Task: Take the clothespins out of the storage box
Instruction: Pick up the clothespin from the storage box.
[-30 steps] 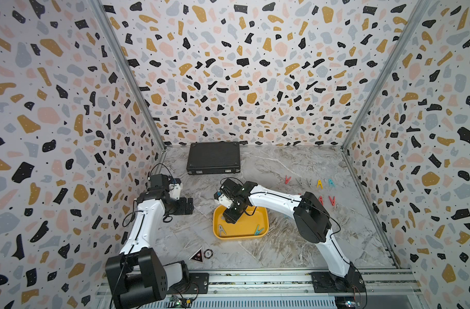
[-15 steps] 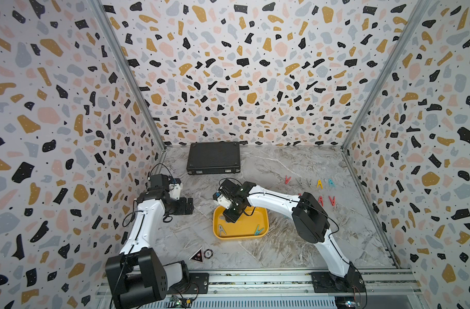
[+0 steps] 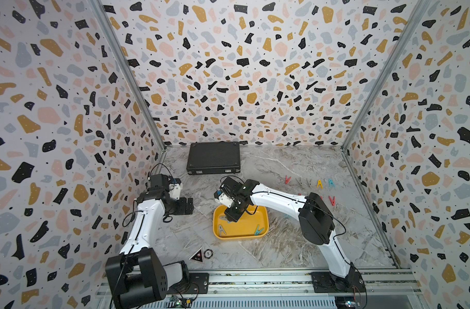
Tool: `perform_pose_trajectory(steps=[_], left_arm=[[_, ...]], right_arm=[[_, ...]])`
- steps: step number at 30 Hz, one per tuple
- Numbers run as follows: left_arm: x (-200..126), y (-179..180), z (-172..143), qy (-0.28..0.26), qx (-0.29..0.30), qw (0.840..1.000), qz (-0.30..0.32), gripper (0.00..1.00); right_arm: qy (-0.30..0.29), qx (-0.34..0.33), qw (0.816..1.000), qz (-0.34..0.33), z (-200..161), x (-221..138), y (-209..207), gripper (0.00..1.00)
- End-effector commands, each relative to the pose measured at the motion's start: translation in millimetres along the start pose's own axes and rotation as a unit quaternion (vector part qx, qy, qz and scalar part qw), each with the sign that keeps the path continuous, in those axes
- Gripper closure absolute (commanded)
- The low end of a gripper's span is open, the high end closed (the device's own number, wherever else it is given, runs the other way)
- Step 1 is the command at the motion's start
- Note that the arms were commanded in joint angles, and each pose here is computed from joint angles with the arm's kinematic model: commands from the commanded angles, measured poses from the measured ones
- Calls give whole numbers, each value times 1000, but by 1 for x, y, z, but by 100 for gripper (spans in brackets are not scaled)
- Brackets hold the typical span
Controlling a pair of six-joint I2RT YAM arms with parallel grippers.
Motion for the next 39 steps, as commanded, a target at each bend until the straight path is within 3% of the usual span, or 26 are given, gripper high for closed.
perform_pose_trajectory(steps=[1,9,26,39], left_arm=[[-5,2,6,-14,2,1000,2,0],[-5,1,6,-14,2,1000,2,0],[-6,1,6,-15,2,1000,2,0],[-7,1,6,-16,1,1000,1,0]], right_arm=[[-10,-17,1000,-8,8,-16,4,56],[4,-35,999,-9,6,3,1,48],[14,-39,999,-29,3,33,-10,46],[6,-20,999,-46,-11,26,-16,66]])
Point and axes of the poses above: each gripper's point midway between its finger pads, its own x axis out along the fingers, its own y axis along the line the jaws close on, z = x × y, the point moved 3 cm from there along -x, back along the fingers, and after that the axes turned 8 degrees about x, right-handed, at the moved point
